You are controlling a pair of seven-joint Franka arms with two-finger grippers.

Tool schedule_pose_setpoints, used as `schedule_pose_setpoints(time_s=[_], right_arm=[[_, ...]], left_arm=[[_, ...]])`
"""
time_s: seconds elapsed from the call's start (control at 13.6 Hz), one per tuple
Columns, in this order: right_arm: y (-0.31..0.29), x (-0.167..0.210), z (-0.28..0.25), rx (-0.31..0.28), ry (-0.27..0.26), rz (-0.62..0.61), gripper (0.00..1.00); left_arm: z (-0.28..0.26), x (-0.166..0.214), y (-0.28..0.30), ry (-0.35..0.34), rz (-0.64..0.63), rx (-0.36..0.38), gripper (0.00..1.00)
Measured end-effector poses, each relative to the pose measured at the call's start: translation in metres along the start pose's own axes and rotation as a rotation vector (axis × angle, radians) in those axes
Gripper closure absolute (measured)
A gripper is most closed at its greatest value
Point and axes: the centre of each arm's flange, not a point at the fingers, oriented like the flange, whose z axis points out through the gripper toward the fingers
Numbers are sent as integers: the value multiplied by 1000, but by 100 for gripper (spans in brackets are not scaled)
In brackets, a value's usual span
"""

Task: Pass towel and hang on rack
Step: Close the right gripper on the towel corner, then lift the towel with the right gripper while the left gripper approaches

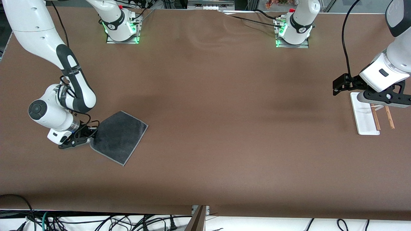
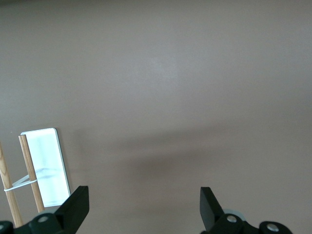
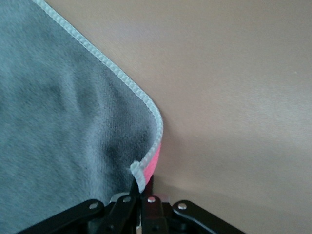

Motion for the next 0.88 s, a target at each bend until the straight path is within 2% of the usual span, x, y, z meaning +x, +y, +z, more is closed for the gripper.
schedule_pose_setpoints(time_s=[0.29,0.51,0.88], right_arm=[[-17,24,-21,108,-18,49,98],[-35,43,-41,163,-48,110,98],[-82,67,-74,255,-167,283,98]], left_arm=[[0,0,-1,0,-1,0,0],[0,0,-1,0,-2,0,0],[0,0,-3,-1,-4,0,0]])
